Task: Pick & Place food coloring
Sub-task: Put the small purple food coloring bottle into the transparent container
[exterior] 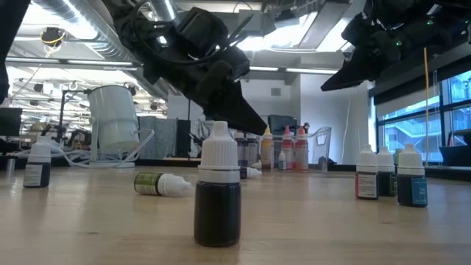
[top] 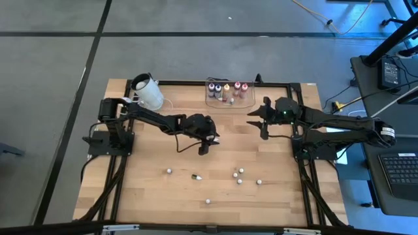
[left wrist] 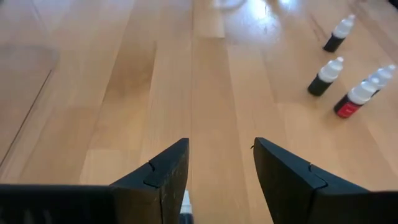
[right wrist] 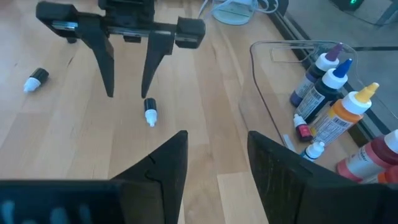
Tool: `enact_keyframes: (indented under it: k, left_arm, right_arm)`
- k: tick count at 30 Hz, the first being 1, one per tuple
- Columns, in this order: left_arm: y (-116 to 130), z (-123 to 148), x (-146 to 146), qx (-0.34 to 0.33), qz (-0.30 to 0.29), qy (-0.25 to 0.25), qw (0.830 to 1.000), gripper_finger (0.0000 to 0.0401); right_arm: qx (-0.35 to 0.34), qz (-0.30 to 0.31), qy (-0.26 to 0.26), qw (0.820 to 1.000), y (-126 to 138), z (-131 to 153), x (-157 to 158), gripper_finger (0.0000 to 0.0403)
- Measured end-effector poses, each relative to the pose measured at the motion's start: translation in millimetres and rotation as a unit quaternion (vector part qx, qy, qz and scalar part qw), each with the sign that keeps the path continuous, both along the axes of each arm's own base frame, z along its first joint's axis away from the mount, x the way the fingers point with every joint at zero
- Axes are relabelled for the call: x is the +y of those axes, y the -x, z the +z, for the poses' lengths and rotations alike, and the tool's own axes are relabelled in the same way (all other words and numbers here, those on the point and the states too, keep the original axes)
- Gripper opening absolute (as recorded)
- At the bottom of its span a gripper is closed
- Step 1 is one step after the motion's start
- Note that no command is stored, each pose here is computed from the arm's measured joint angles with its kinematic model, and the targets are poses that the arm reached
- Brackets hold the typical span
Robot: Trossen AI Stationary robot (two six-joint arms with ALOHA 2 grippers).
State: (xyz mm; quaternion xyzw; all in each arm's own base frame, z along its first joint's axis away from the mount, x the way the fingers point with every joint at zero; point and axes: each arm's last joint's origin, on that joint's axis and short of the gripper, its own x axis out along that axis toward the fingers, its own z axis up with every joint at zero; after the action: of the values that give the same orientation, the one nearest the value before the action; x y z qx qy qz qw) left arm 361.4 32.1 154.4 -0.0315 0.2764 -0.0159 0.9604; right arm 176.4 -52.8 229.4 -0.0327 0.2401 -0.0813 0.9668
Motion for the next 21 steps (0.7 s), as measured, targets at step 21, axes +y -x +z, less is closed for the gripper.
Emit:
enact_keyframes:
  k: [21]
  left_arm:
    - [-2.0,-31.3,-2.0,0.057,0.066,0.001,0.996,0.0175]
  right_arm:
    - [0.001,0.0,0.0,1.0,0.0,-0.2,-0.1,0.0168]
